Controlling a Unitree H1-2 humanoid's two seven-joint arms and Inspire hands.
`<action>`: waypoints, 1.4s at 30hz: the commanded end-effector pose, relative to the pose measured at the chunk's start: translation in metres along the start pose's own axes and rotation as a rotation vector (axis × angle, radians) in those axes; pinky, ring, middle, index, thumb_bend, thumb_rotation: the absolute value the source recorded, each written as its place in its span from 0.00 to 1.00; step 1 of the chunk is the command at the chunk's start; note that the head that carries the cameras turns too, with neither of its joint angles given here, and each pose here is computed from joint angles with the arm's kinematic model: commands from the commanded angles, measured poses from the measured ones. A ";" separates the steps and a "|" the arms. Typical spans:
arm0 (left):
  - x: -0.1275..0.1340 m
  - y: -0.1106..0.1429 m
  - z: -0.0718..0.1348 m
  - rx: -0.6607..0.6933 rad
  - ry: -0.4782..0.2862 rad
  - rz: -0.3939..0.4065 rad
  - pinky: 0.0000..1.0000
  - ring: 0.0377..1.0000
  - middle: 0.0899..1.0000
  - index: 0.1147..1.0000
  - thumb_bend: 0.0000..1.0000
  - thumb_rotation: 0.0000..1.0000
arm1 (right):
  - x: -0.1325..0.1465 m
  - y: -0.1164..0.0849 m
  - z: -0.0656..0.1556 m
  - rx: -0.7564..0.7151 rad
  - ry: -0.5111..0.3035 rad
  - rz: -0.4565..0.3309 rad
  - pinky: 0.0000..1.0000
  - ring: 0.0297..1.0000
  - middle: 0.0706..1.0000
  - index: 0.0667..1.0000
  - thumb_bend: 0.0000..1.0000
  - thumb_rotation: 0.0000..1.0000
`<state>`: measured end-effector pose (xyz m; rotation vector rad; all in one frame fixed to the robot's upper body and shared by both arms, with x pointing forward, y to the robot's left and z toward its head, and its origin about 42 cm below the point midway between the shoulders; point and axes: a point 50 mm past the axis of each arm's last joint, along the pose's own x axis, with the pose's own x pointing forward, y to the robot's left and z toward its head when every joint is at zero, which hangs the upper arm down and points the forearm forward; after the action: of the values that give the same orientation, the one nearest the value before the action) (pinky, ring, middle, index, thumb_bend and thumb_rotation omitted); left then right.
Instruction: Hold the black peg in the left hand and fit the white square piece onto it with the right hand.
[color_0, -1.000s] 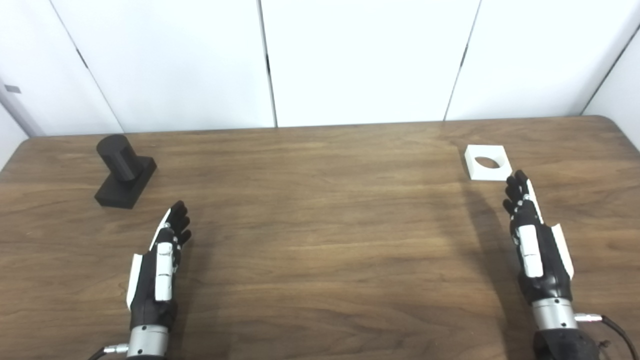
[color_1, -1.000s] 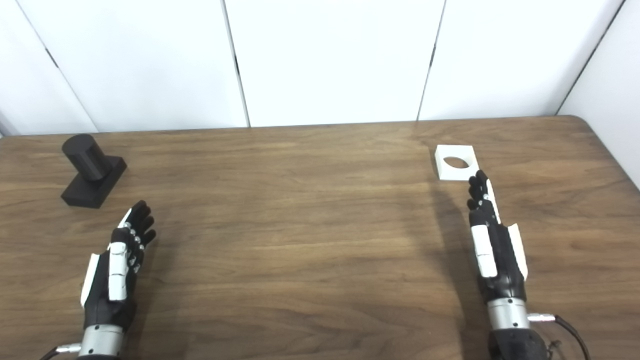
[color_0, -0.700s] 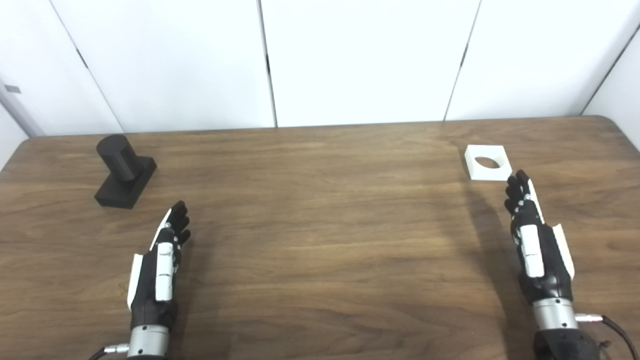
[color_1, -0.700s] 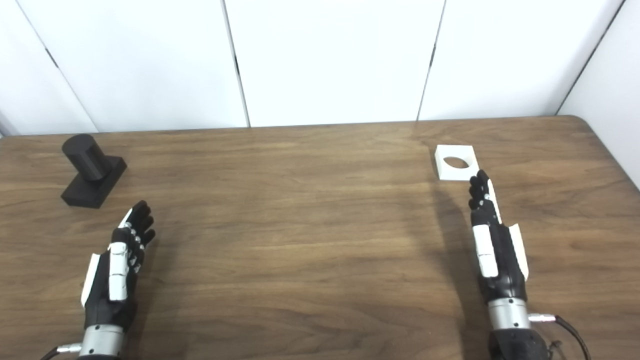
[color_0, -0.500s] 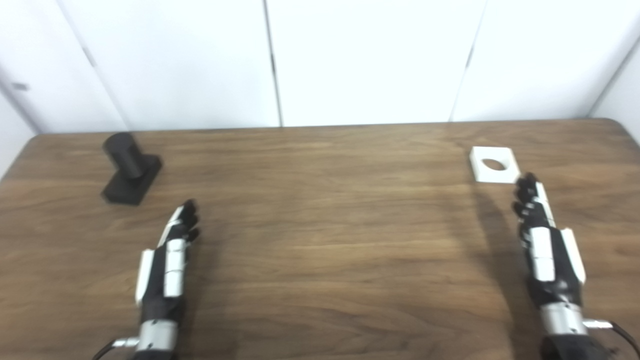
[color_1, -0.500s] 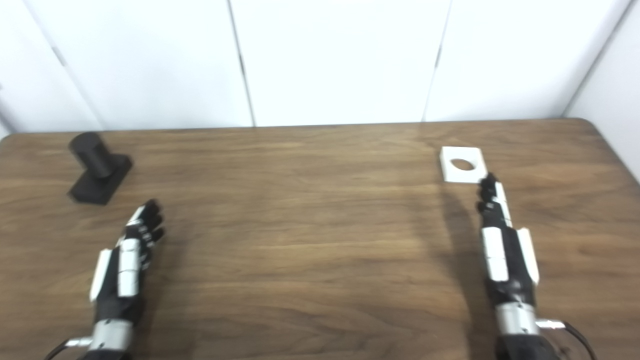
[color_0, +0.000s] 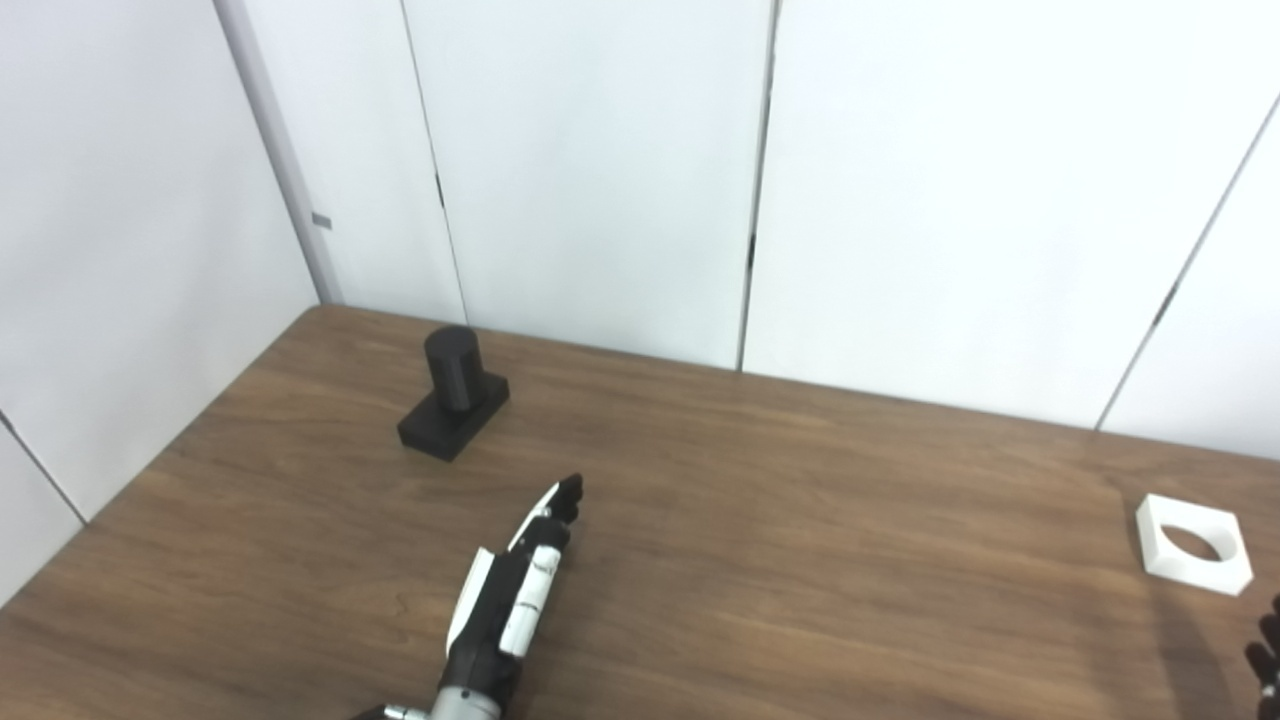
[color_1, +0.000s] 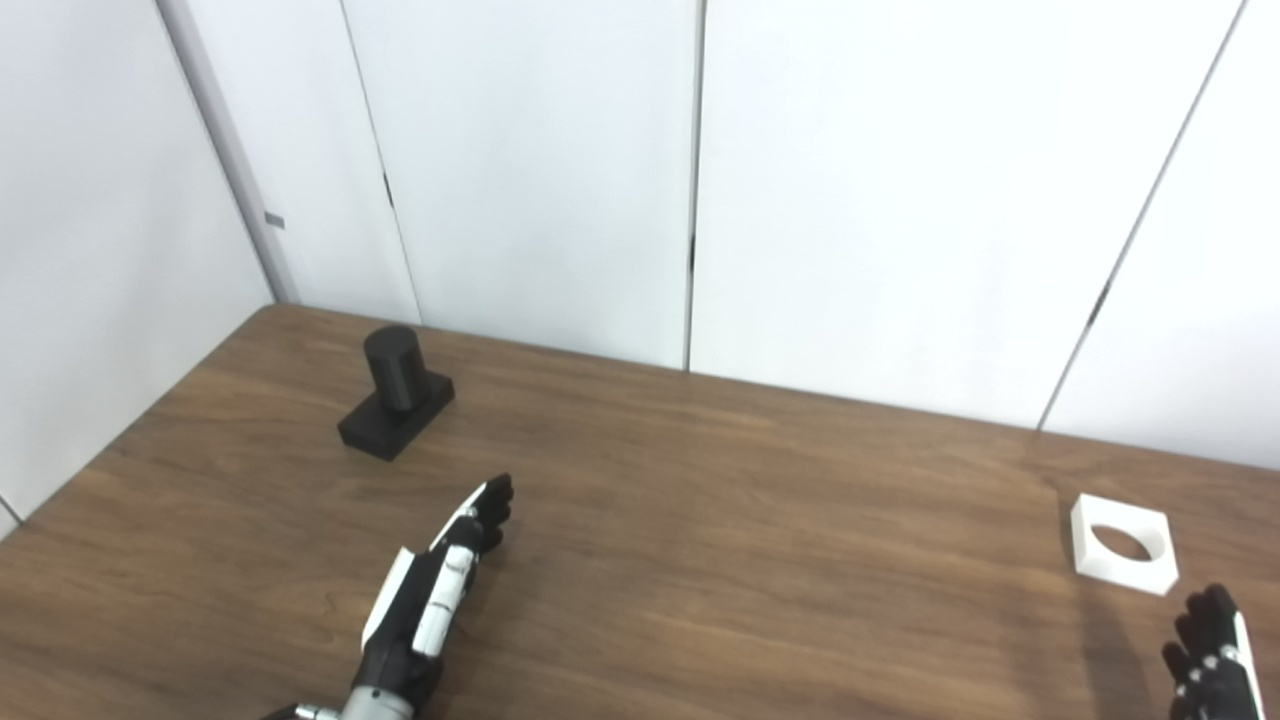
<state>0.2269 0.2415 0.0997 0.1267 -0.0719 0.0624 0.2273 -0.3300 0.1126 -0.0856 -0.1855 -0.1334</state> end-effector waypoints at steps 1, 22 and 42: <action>-0.015 -0.009 -0.010 -0.016 0.018 0.003 0.95 0.95 0.95 0.92 0.61 1.00 | -0.017 -0.002 -0.022 -0.005 0.072 -0.013 1.00 1.00 1.00 1.00 0.67 1.00; -0.017 -0.018 -0.011 -0.008 0.038 -0.019 1.00 0.99 0.99 0.96 0.59 0.99 | -0.015 -0.010 -0.032 -0.017 0.078 -0.045 0.84 0.88 0.89 0.90 0.81 1.00; -0.004 0.055 0.060 0.267 -0.102 0.186 0.88 0.93 0.94 0.94 0.57 0.57 | -0.021 -0.006 -0.033 0.021 0.082 -0.062 0.88 0.88 0.88 0.89 0.77 1.00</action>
<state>0.2203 0.2741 0.1544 0.3172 -0.1508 0.2473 0.2337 -0.3411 0.1127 -0.0932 -0.2271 -0.1658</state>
